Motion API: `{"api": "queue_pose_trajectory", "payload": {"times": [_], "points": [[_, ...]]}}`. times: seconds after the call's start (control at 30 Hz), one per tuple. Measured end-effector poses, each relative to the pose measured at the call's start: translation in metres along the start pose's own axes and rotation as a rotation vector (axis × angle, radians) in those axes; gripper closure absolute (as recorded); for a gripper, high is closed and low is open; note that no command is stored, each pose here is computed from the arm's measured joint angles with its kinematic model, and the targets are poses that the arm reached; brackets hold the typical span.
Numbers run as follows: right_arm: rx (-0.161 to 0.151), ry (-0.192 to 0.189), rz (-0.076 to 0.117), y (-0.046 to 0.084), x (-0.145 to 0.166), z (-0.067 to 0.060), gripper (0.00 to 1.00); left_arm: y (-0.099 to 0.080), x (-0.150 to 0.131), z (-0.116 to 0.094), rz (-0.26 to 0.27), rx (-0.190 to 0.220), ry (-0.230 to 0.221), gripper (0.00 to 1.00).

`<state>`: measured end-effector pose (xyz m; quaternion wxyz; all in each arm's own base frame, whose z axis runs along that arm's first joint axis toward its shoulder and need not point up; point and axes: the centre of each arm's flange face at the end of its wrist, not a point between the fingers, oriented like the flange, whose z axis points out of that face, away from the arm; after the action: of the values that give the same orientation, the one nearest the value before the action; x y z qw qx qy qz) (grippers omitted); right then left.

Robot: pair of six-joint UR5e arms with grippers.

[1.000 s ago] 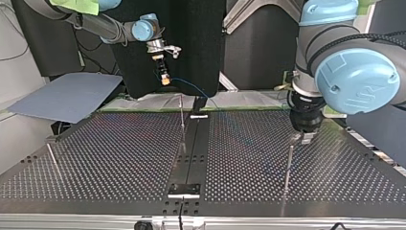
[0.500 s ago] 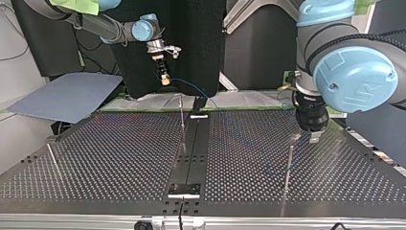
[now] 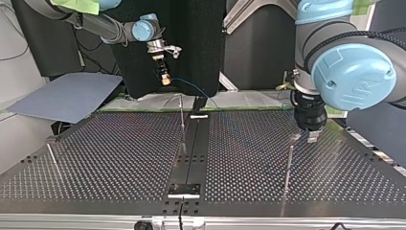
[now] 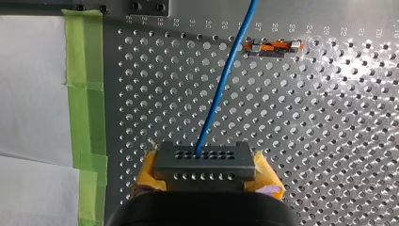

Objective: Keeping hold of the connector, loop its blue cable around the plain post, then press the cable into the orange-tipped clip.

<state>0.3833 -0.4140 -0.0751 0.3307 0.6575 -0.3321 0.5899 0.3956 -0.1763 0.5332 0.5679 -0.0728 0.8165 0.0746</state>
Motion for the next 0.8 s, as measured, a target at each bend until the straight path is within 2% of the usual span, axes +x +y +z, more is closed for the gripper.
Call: {"api": "queue_pose_trajectory", "payload": {"times": [0.3, 0.57, 0.67, 0.8], "points": [[0.003, -0.006, -0.007, -0.002, 0.000, -0.001, 1.00, -0.005, -0.003, -0.001, 0.056, 0.014, -0.020, 0.00], [0.008, -0.014, -0.014, -0.004, -0.001, -0.002, 1.00, -0.022, -0.015, -0.005, 0.114, 0.082, -0.106, 0.00], [0.010, -0.015, -0.013, -0.006, -0.001, -0.002, 1.00, -0.034, -0.018, -0.009, 0.131, 0.120, -0.142, 0.00], [0.013, -0.015, -0.012, -0.007, -0.001, -0.003, 1.00, -0.050, -0.018, -0.012, 0.140, 0.140, -0.177, 0.00]]}}
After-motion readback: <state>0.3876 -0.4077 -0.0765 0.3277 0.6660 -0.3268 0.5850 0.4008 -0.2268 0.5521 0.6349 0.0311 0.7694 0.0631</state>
